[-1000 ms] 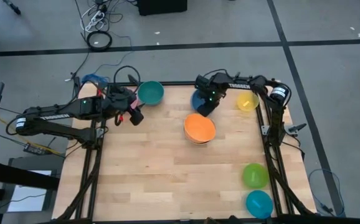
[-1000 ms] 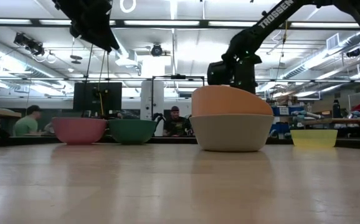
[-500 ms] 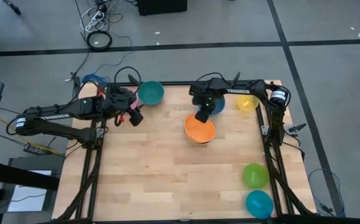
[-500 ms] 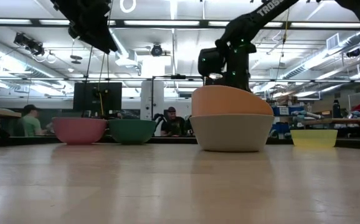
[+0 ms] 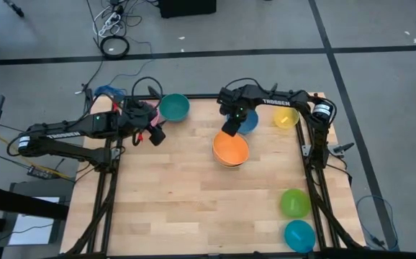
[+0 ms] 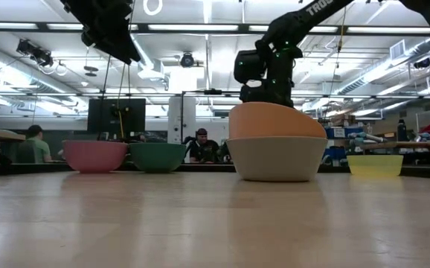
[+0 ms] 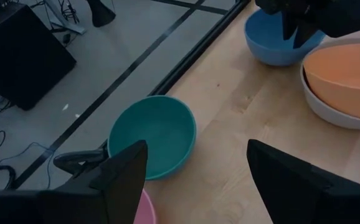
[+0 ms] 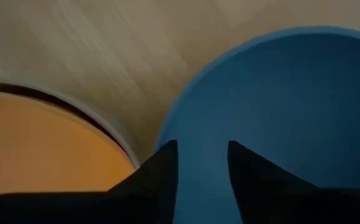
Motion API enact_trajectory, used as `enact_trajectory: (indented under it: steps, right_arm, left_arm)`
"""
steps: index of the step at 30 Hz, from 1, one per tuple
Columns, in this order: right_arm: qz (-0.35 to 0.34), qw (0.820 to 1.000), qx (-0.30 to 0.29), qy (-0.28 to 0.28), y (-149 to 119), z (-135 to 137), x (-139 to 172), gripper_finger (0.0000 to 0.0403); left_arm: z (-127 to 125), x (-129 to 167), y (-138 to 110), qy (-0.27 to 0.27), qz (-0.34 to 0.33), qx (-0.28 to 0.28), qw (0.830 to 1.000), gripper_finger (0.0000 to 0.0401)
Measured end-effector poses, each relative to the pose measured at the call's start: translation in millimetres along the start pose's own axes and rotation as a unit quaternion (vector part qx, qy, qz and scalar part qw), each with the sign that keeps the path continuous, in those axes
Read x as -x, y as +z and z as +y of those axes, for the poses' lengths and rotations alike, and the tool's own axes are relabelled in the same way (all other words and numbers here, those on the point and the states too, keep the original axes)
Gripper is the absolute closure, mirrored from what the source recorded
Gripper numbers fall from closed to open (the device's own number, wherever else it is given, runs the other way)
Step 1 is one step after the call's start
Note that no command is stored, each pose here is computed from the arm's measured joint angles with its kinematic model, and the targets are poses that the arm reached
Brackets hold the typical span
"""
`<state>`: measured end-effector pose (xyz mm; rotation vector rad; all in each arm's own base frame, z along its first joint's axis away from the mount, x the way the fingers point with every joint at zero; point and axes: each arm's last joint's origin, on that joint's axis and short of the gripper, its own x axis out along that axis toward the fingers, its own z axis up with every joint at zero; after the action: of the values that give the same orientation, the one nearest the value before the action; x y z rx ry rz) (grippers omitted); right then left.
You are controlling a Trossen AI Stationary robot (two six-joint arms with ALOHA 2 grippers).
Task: Nest bowls inside each other
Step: Stack the blue bowl on the orange bowl
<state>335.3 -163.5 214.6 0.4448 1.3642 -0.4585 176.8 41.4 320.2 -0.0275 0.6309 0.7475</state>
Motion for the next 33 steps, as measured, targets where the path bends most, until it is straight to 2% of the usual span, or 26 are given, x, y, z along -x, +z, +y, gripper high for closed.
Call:
enact_trajectory:
  steps: [29, 33]
  right_arm:
    - [0.001, 1.0, 0.008, 0.004, -1, 9, 0, 0.0276]
    - [-0.006, 1.0, 0.014, 0.005, 3, 9, 12, 0.0275]
  left_arm:
    - [0, 0, 0, -0.003, 0.0, 0.0, 1.0, 0.0117]
    - [0, 0, 0, -0.003, 0.0, 0.0, 1.0, 0.0117]
